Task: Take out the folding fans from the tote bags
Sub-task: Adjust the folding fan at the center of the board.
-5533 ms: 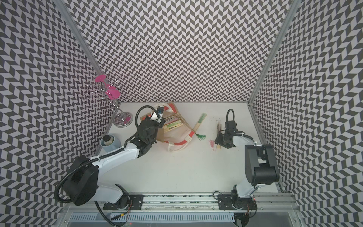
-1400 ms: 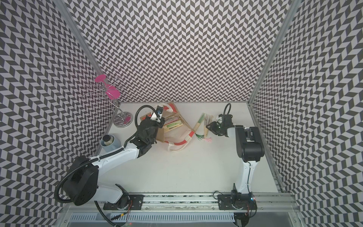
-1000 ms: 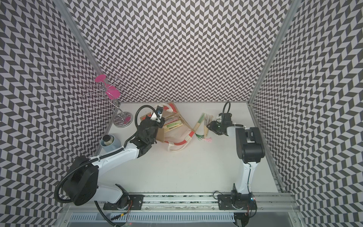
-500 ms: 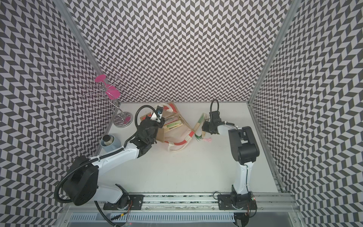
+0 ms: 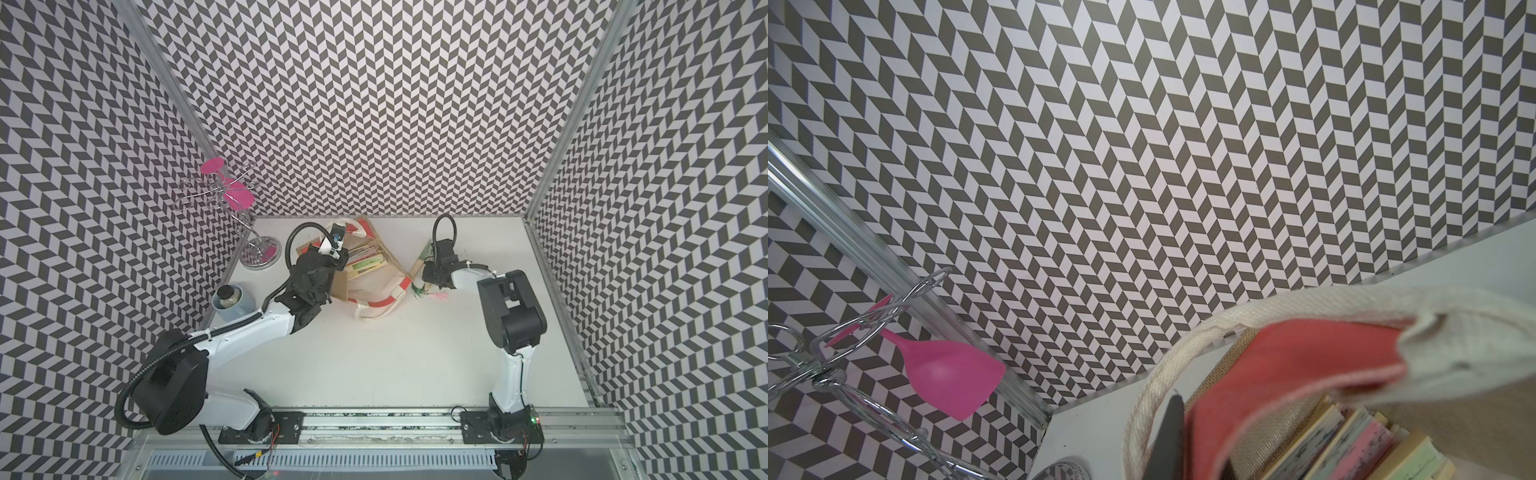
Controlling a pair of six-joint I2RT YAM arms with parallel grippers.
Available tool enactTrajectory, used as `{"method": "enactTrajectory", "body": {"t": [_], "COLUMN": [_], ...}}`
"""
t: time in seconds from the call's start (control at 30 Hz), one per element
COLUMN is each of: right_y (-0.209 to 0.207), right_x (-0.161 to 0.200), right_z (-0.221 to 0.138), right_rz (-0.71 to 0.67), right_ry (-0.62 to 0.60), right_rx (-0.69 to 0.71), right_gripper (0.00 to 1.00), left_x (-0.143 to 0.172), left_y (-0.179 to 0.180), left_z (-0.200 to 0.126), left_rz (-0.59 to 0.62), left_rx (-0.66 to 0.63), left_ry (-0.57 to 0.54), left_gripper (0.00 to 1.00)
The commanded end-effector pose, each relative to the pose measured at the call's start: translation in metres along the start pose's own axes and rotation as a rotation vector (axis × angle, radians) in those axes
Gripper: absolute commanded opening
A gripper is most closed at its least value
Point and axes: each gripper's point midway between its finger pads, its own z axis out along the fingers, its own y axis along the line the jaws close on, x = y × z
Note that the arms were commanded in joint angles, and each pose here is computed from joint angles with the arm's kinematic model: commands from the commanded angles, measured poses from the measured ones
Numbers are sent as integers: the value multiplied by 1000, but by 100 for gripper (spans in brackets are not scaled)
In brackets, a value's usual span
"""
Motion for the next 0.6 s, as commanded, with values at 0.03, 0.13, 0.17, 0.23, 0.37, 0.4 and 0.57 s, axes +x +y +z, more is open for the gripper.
{"method": "enactTrajectory", "body": {"t": [0.03,0.13,0.17,0.23,0.37,0.4,0.57], "right_y": [-40,-40,-39,-37,-43,-46,-54], "right_x": [85,91,93,97,100,99,101], "right_z": [9,11,11,11,11,12,26], "right_rz": [47,29,18,7,14,18,0], "right_ry": [243,252,256,261,255,250,270], "right_rx": [132,153,162,172,208,221,288], "right_gripper": [40,39,39,39,38,38,34], "left_x": [-30,-28,-28,-28,-28,-27,-27], "left_y": [16,15,14,13,14,14,14], "left_z": [-2,-1,-1,0,-1,-1,-1], "left_rz": [-52,-52,-51,-51,-52,-52,-54], "left_rx": [-30,-29,-27,-24,-25,-24,-24], "left_ry": [-74,-72,-71,-70,-72,-69,-69], "left_gripper": [0,0,0,0,0,0,0]}}
